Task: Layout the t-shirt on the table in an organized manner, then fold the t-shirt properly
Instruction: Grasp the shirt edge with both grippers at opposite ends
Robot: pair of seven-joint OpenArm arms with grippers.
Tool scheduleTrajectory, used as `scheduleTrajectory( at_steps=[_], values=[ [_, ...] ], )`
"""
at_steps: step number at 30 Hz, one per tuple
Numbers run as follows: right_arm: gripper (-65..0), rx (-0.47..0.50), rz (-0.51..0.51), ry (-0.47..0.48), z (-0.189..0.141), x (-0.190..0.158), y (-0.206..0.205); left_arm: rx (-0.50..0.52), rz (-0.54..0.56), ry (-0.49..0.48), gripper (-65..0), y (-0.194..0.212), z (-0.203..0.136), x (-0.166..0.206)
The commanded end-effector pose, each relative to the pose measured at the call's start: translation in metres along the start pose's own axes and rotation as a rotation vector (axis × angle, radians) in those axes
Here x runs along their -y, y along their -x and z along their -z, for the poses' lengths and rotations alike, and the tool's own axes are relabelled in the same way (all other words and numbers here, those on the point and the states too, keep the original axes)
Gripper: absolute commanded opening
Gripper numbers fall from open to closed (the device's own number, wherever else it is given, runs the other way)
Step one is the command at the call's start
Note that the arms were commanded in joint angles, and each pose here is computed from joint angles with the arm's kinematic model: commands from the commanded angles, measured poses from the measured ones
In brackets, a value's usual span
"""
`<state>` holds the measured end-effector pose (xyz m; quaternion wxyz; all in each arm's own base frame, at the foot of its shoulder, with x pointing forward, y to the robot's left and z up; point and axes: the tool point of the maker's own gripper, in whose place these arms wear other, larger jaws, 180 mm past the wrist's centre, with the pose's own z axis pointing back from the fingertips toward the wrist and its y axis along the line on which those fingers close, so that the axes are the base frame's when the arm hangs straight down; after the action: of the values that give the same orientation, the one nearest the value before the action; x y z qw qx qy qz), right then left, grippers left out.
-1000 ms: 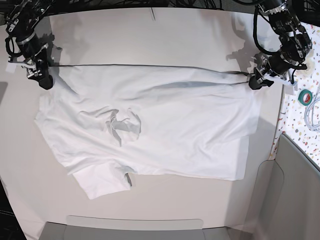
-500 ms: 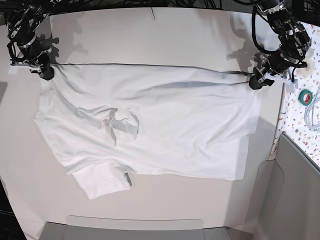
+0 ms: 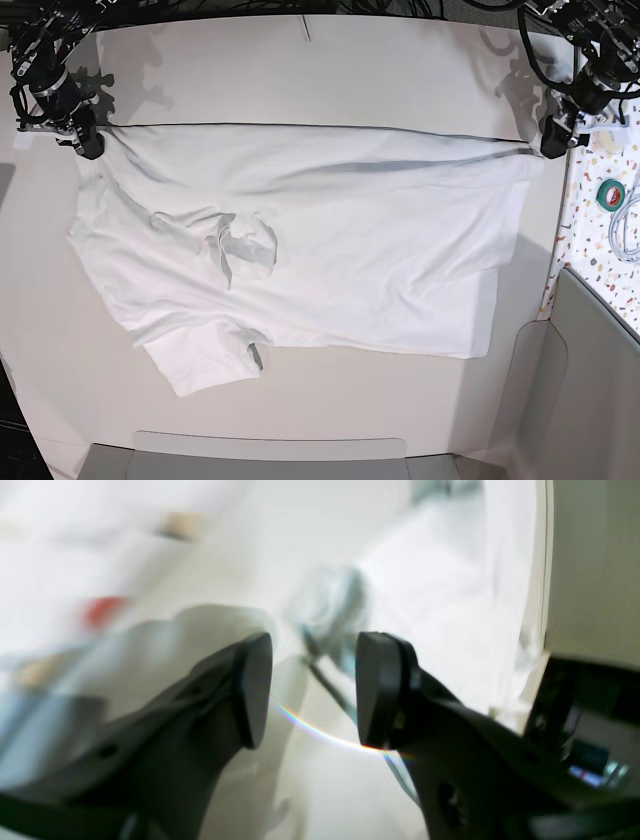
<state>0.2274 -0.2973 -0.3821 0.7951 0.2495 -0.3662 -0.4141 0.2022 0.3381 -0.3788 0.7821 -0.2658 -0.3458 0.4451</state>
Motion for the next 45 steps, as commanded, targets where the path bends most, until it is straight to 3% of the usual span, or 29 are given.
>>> scheduleTrajectory(
  at_steps=[1,11,23,34,36,40,45],
  values=[
    [-65.0,0.028,-0.023,-0.013,-0.004,-0.005,-0.011,0.024,0.014,0.047,-37.5,-0.01,-0.004,0.012],
    [-65.0,0.022,-0.021,-0.005,-0.006,-0.001,-0.008,-0.048,-0.057,-0.002,-37.5,0.032,-0.012,-0.017],
    [-65.0,0.019,-0.02,-0.005,-0.006,-0.001,-0.007,-0.164,0.006,0.098,-37.6,0.059,0.032,0.031],
    [-65.0,0.019,-0.021,-0.004,-0.006,-0.001,-0.007,-0.219,-0.141,0.133,-38.3,0.059,0.069,0.026],
    [-65.0,0.018,-0.022,-0.003,-0.006,-0.001,-0.007,-0.211,-0.142,0.118,-43.7,0.053,0.07,0.02],
    [-65.0,-0.007,-0.024,-0.004,-0.007,-0.001,-0.003,-0.204,-0.139,0.109,-64.1,0.05,0.068,0.016],
    [-65.0,-0.026,-0.048,-0.007,-0.011,-0.007,-0.002,-0.162,-0.074,0.071,-64.9,0.039,0.048,0.009]
  ],
)
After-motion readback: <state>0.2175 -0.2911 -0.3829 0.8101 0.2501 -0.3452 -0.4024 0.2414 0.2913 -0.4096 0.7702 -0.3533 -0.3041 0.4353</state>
